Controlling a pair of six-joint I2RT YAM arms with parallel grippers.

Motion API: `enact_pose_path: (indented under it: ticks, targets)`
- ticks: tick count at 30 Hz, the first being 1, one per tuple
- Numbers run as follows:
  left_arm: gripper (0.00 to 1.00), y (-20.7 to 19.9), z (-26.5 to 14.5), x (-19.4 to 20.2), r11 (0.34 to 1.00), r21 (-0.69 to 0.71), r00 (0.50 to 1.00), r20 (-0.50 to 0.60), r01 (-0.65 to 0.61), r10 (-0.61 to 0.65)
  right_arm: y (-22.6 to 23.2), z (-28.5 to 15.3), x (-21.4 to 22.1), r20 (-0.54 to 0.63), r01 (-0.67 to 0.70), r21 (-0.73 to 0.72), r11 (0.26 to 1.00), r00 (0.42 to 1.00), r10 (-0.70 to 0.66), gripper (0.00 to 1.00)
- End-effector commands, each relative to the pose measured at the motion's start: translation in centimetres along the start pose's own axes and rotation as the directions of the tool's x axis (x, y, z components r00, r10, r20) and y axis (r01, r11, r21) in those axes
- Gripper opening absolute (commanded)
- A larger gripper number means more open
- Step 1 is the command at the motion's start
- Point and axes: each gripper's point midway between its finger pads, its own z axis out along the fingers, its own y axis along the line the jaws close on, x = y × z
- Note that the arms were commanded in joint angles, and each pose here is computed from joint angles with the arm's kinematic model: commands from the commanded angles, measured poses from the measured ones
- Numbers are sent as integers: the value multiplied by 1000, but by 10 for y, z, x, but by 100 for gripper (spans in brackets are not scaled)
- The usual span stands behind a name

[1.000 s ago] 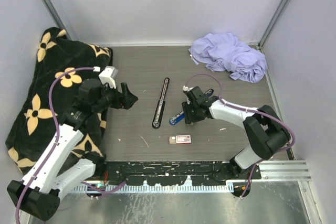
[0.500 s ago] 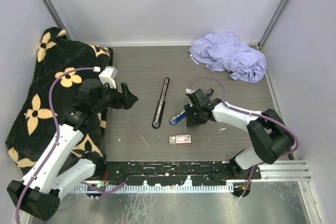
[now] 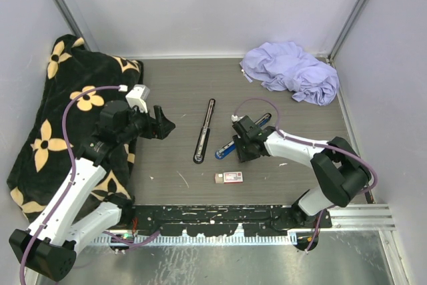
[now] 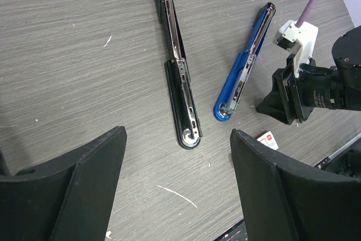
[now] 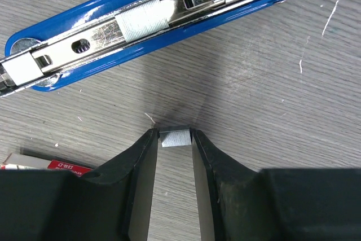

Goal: Load the staples into the stapler
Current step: Pick up the staple from the center of the board.

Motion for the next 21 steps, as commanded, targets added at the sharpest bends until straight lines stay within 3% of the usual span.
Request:
enact_pose_path:
  ticks: [1,21]
  targets:
    - [77,-4,-4,-9,1000,18,999,37,-11,10,-7,2,14,-64,31,62,998,998,-27,36]
    - [77,-4,-2,-8,1000,20,1000,30,-8,8,2,-22,-14,-32,19,71,997,999,-17,26]
